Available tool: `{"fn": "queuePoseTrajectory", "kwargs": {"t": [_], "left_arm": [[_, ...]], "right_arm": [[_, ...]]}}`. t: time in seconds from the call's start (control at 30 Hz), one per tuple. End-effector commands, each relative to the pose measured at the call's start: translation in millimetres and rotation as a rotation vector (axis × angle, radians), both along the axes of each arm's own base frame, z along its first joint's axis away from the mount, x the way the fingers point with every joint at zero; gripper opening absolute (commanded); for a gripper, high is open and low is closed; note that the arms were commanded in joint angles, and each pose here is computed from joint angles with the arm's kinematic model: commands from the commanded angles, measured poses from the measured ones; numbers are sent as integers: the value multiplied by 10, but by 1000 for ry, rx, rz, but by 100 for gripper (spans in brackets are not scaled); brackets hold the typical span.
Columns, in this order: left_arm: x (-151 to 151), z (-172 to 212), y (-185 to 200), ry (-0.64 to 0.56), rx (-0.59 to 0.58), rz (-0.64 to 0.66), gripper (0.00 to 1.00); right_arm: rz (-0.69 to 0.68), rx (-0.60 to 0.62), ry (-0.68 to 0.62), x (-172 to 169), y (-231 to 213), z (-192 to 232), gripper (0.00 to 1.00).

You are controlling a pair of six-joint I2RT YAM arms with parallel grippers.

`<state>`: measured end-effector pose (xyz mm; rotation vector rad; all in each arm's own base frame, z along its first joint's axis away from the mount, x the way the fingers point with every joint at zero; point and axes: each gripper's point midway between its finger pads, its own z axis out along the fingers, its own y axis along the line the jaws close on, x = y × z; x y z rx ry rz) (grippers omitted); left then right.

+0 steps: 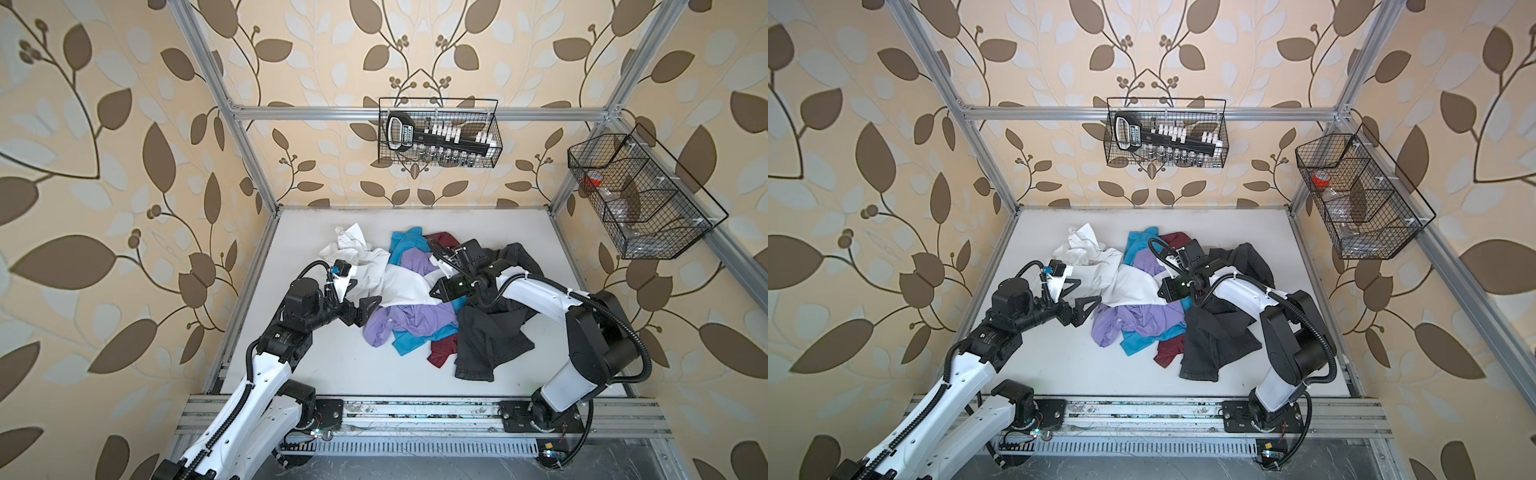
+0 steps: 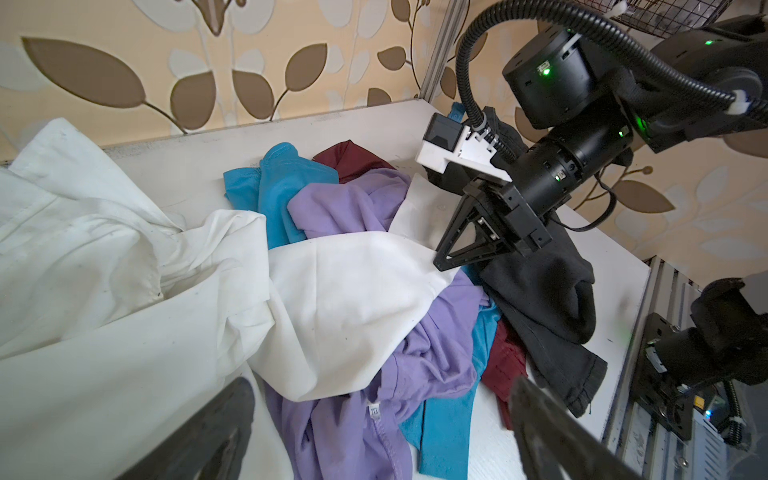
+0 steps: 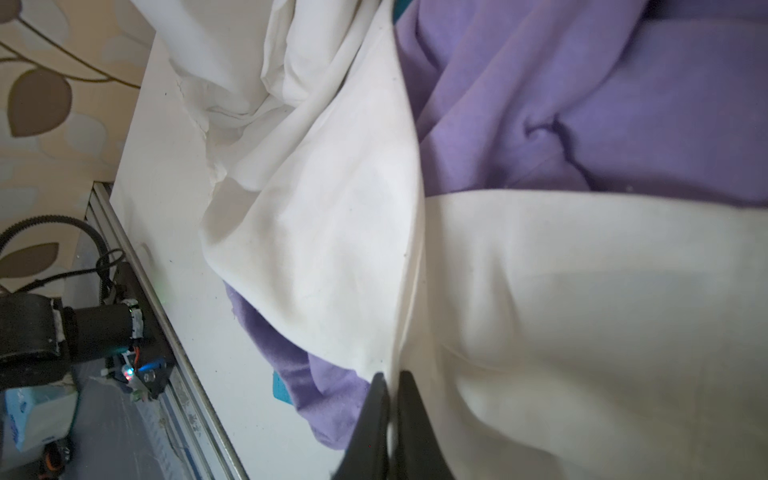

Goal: Pick out a specific cloth from the pile

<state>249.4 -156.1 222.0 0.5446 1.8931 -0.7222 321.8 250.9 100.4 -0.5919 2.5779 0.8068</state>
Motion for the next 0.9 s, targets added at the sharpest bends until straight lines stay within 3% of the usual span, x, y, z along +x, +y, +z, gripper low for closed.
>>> {"fn": "queuePoseTrajectory", "kwargs": {"t": [0.0, 0.2, 0.43, 0.63, 0.87], "left_arm": [[-20, 112, -63, -43, -11, -37, 95], [-23, 118, -60, -46, -11, -35, 95], [-18, 144, -25, -65, -10, -12, 95], [-14, 162, 7, -77, -9, 9, 95], [-1, 218, 112, -129, -6, 75, 94]], "right_arm": [[28, 16, 25, -64, 56, -44, 0], [28, 50, -31, 18, 131, 214, 0], [65, 198, -261, 254, 474, 1239, 0], [158, 383, -407, 398, 990, 2036, 0], [343, 576, -386, 588, 1890, 2378, 0]]}}
